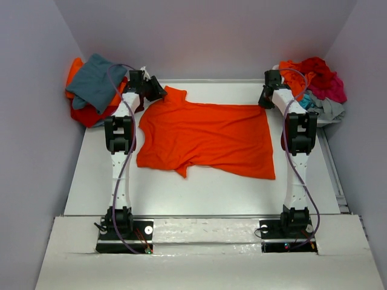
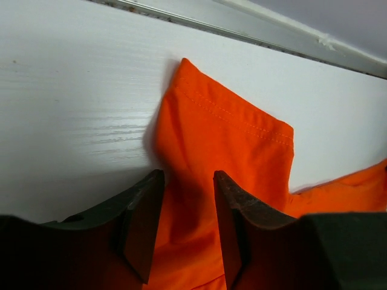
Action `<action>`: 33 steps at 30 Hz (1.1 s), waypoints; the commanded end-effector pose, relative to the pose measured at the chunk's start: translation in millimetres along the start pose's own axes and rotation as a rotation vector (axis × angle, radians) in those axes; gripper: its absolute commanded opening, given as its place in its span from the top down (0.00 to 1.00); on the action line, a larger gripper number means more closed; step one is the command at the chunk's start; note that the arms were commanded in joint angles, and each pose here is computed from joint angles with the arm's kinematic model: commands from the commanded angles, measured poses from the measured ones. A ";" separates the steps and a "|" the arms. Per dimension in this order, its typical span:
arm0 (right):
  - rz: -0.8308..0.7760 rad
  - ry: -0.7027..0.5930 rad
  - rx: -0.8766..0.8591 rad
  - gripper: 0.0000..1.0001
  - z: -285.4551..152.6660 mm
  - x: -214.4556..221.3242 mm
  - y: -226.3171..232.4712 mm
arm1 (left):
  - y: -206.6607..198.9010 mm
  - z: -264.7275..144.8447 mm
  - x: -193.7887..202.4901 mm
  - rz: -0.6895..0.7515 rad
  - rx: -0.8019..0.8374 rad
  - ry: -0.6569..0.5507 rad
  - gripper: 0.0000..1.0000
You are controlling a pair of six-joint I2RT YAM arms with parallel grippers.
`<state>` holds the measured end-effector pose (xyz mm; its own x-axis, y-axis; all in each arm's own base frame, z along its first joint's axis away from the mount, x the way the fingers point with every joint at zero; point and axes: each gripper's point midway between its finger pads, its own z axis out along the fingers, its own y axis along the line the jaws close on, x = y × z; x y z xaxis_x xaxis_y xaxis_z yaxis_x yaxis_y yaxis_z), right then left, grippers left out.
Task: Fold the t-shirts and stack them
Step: Grap the side of the flattened tshirt furthest away from the robot with both arms
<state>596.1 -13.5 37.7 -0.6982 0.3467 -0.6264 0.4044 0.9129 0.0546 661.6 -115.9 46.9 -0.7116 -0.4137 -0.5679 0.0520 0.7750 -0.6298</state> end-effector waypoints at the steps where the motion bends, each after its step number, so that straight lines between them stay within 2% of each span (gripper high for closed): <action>1: 0.090 -0.150 0.067 0.78 -39.9 -68.4 -39.5 | 13.8 -13.8 -6.0 0.008 -0.114 -0.026 0.49; 3: 0.092 -0.152 0.064 0.78 -40.7 -69.0 -39.1 | 17.0 -14.5 -8.3 0.012 -0.135 -0.035 0.52; 8: 0.088 -0.156 0.048 0.78 -42.8 -69.8 -31.8 | 15.8 -12.8 -18.8 0.019 -0.141 -0.064 0.51; 14: 0.081 -0.170 0.045 0.78 -46.4 -76.3 -31.0 | 20.8 -2.4 -10.4 -0.026 -0.127 -0.049 0.50; 20: 0.087 -0.169 0.044 0.78 -47.9 -76.1 -30.9 | 6.1 2.9 -8.8 -0.080 -0.072 -0.053 0.51; 33: 0.094 -0.174 0.041 0.78 -52.6 -77.2 -31.2 | -16.1 15.9 21.8 -0.129 0.030 0.034 0.58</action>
<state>592.7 -18.9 58.4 -0.6876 0.3535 -0.6342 0.4127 0.9089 0.0592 665.7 -124.4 45.7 -0.6996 -0.5113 -0.4992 -0.0363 0.7231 -0.6898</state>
